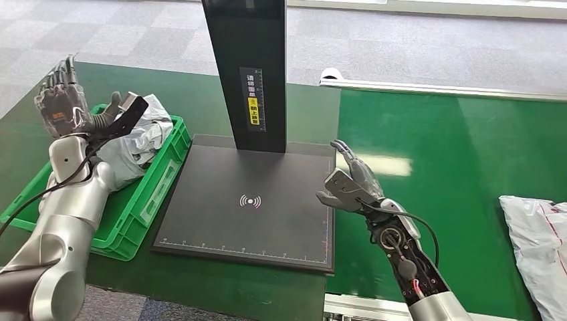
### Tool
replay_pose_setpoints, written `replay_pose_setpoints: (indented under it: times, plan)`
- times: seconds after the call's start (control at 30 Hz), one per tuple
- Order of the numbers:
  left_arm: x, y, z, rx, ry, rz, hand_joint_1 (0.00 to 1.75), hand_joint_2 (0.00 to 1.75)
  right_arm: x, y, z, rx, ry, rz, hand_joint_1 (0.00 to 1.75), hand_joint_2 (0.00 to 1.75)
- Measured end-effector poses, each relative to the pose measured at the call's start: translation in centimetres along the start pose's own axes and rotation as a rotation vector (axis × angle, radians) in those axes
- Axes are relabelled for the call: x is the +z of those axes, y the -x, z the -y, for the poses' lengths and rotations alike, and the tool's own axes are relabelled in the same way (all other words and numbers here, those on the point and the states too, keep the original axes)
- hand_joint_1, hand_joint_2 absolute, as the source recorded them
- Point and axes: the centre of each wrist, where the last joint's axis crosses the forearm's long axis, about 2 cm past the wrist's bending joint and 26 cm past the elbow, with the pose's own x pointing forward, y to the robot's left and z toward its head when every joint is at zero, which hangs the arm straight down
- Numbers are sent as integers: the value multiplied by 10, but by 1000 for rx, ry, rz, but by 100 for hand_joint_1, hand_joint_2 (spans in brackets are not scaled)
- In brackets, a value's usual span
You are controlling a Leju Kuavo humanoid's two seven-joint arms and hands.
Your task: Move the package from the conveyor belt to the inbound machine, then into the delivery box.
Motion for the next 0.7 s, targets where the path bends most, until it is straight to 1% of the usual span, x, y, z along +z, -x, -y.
replay_pose_setpoints:
  times: [0.03, 0.17, 0.2, 0.23, 0.27, 0.33, 0.4, 0.43, 0.47, 0.53, 0.67, 0.7]
  plan:
    - [0, -2, -4, 26, -29, 29, 0, 175, 0, 1, 0, 0, 1, 0, 0, 175]
    - [0, -6, -18, 173, -163, 169, 0, 175, 1, 2, 2, -4, 3, 10, 0, 175]
    - [1, -6, -19, 215, -193, 189, 0, 175, 1, 2, 2, -5, 4, 15, 0, 175]
    - [4, -6, -18, 266, -222, 188, 0, 175, 1, 1, 2, -6, 6, 20, 0, 175]
    - [7, -6, -15, 336, -248, 165, 0, 175, 0, 1, 3, -9, 8, 25, 0, 175]
    - [17, -12, -6, 559, -274, 50, 0, 175, 0, 2, 4, -15, 15, 36, 0, 175]
    - [29, -26, 5, 813, -257, -60, 0, 175, 0, 2, 5, -20, 23, 42, 0, 175]
    - [34, -34, 9, 911, -229, -85, 0, 131, 0, 2, 6, -24, 25, 44, 0, 175]
    - [40, -42, 12, 980, -192, -88, 0, 87, 0, 2, 7, -32, 22, 45, 0, 175]
    - [52, -61, 17, 1092, -98, -62, 0, 0, -2, 1, 9, -60, 5, 48, 0, 175]
    - [80, -102, 21, 1313, 75, -4, 0, 0, -4, -1, 12, -154, -22, 75, 0, 175]
    - [84, -106, 21, 1342, 94, 3, 0, 0, -4, -1, 13, -167, -22, 81, 0, 175]
